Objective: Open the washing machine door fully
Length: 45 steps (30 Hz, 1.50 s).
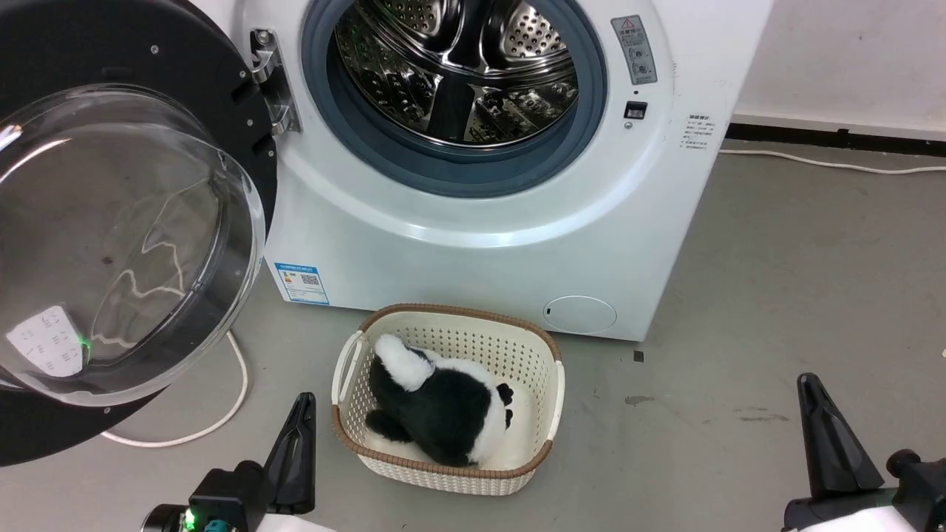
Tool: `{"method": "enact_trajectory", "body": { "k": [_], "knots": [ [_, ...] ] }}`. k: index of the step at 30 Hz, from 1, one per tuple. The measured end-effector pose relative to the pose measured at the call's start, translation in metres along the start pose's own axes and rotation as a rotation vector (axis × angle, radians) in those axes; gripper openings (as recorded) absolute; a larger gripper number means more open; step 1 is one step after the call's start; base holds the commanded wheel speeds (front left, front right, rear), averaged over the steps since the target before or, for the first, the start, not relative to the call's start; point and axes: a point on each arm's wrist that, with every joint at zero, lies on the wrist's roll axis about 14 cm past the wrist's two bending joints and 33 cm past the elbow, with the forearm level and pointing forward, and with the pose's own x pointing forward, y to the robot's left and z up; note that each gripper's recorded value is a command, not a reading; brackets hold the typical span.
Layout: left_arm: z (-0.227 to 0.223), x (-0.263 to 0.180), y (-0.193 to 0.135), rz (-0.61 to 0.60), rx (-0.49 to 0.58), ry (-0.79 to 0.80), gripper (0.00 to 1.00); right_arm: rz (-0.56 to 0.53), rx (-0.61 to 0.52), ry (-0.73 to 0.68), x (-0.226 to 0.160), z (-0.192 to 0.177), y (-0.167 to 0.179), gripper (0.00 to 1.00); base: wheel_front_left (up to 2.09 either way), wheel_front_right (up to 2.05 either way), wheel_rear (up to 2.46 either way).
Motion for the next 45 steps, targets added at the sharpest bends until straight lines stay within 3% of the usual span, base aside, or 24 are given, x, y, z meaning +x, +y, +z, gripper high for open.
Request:
{"method": "enact_trajectory", "body": {
  "k": [45],
  "knots": [
    [-0.0007, 0.0088, -0.0017, -0.009, 0.052, 0.054, 0.0, 0.029, -0.021, 0.089, -0.001, -0.0092, 0.0099, 0.0, 0.0, 0.0, 0.0]
  ]
}}
